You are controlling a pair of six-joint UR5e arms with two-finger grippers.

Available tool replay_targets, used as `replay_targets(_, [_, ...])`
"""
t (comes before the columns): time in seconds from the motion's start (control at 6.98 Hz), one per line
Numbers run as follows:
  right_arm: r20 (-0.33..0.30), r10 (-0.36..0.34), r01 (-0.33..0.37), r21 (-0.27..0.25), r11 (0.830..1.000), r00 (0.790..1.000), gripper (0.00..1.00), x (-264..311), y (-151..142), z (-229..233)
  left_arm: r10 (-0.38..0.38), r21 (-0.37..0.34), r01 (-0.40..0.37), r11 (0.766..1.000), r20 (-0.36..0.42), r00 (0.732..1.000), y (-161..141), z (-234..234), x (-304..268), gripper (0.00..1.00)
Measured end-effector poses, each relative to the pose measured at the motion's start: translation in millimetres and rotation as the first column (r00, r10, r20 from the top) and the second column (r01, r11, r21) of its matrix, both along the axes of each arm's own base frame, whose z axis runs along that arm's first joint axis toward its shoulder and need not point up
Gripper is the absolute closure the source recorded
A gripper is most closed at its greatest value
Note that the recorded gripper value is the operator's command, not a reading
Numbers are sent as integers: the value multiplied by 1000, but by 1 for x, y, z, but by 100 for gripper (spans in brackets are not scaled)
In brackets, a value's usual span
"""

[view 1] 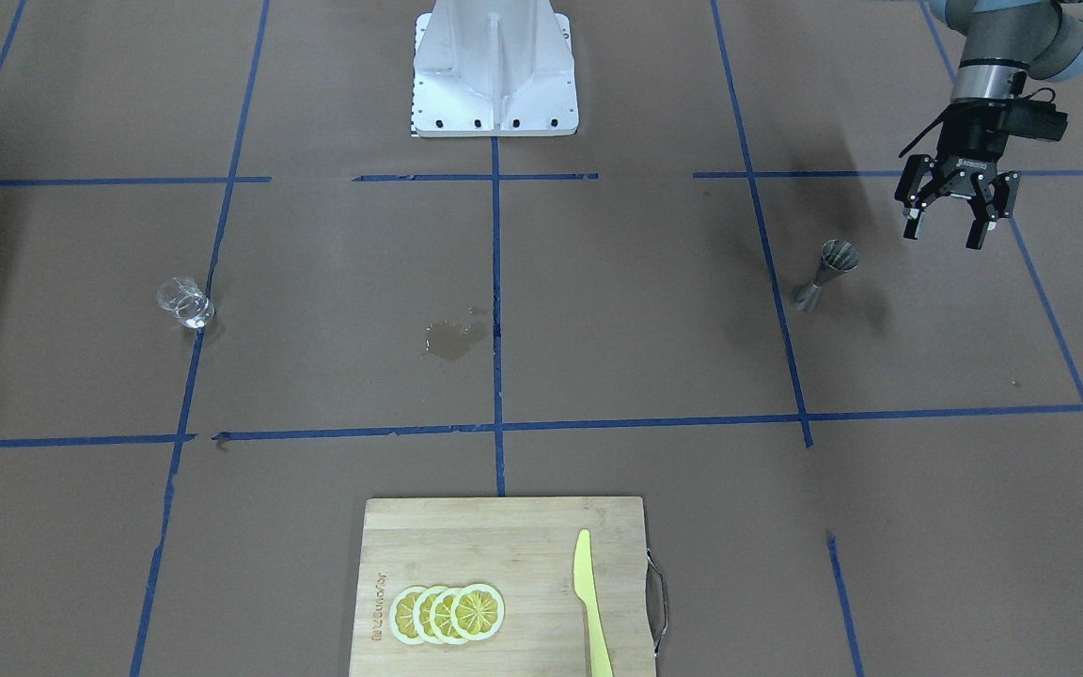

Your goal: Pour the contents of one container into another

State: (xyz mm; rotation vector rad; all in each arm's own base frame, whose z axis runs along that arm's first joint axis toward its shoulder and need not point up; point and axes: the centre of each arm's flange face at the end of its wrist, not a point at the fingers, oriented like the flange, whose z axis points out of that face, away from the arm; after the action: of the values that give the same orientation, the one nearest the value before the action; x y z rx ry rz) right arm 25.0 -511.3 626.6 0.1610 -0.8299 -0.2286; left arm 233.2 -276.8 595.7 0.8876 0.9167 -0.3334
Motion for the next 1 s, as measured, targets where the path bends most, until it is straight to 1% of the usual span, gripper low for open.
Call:
replay_targets(0.14, [1, 0, 0, 0, 1000, 1000, 0, 0, 0, 0, -13, 6, 13, 1000, -27, 1000, 17, -2, 17, 5])
replay_targets(0.29, [1, -1, 1, 1, 1000, 1000, 0, 0, 0, 0, -26, 27, 27, 999, -38, 999, 32, -4, 31, 2])
replay_targets(0.43, [1, -1, 1, 1, 1000, 1000, 0, 0, 0, 0, -38, 54, 40, 998, -40, 998, 46, -5, 41, 2])
replay_targets(0.57, [3, -1, 1, 0, 1000, 1000, 0, 0, 0, 0, -53, 83, 55, 995, -30, 998, 59, -6, 50, 2])
replay_targets(0.72, [8, -2, 2, 0, 1000, 1000, 0, 0, 0, 0, -71, 111, 70, 991, 5, 997, 67, -5, 58, 2])
replay_targets(0.86, [14, -3, 3, 0, 1000, 1000, 0, -1, 1, -1, -84, 134, 78, 988, 42, 996, 73, -5, 69, 2])
replay_targets(1.0, [20, -4, 4, 1, 1000, 1000, 0, -1, 1, -2, -97, 149, 88, 985, 53, 994, 77, -10, 82, 2])
